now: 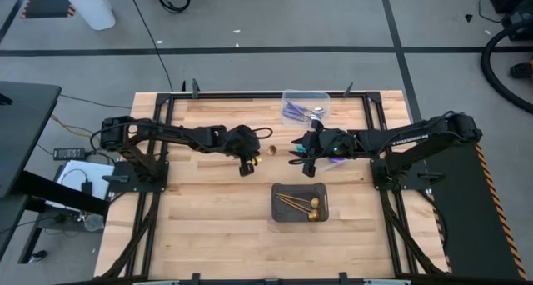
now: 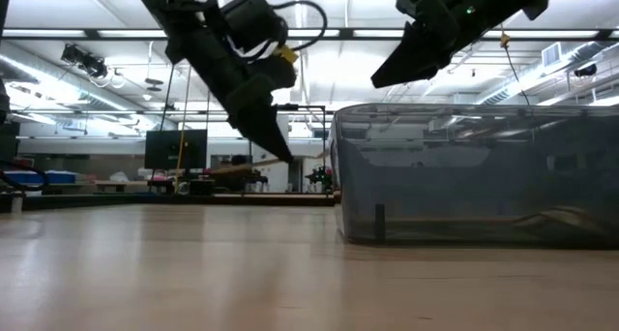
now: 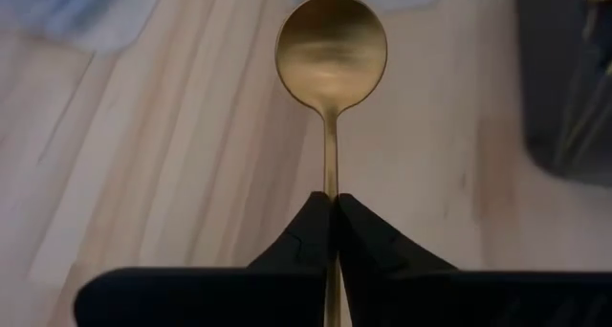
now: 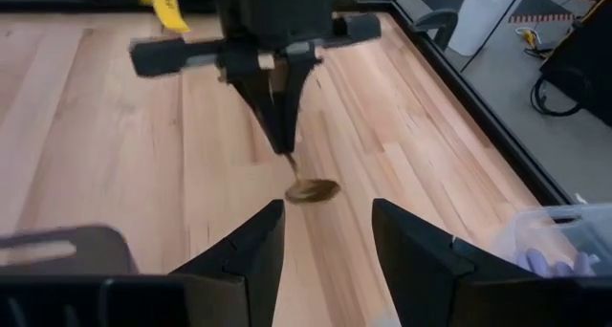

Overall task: Sort silverware by color (type)
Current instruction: Put the gold spoon into the black bin

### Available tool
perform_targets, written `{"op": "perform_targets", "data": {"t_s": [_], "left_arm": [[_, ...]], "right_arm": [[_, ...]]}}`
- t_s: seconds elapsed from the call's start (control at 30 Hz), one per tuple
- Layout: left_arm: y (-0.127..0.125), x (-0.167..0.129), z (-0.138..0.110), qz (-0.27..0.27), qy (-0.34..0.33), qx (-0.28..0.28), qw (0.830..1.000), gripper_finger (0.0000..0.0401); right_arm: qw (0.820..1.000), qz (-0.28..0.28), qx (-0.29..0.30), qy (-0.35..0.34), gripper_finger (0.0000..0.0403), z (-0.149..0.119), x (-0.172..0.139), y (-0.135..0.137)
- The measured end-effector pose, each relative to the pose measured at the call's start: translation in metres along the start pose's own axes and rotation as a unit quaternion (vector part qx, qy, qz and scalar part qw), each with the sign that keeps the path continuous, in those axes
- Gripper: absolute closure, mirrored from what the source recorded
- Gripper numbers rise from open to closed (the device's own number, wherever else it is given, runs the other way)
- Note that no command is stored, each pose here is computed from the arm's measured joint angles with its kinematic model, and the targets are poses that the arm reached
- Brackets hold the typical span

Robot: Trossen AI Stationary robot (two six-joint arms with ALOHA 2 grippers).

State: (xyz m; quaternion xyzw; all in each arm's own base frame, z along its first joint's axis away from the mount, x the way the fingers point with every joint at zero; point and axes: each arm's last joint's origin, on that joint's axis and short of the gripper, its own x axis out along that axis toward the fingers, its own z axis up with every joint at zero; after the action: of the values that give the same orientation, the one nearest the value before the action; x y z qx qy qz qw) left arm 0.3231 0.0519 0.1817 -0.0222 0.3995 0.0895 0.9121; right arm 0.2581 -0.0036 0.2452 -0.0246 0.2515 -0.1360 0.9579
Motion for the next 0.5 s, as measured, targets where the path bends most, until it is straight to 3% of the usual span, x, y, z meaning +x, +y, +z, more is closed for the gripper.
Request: {"op": "perform_targets", "data": {"t_s": [0.5], "left_arm": [[-0.020, -0.015, 0.041, -0.021, -0.057, 0.023, 0.998, 0.0383]], "right_arm": [[0.997, -0.017, 0.068, 0.018, 0.0234, -0.001, -0.063, -0.020]]}}
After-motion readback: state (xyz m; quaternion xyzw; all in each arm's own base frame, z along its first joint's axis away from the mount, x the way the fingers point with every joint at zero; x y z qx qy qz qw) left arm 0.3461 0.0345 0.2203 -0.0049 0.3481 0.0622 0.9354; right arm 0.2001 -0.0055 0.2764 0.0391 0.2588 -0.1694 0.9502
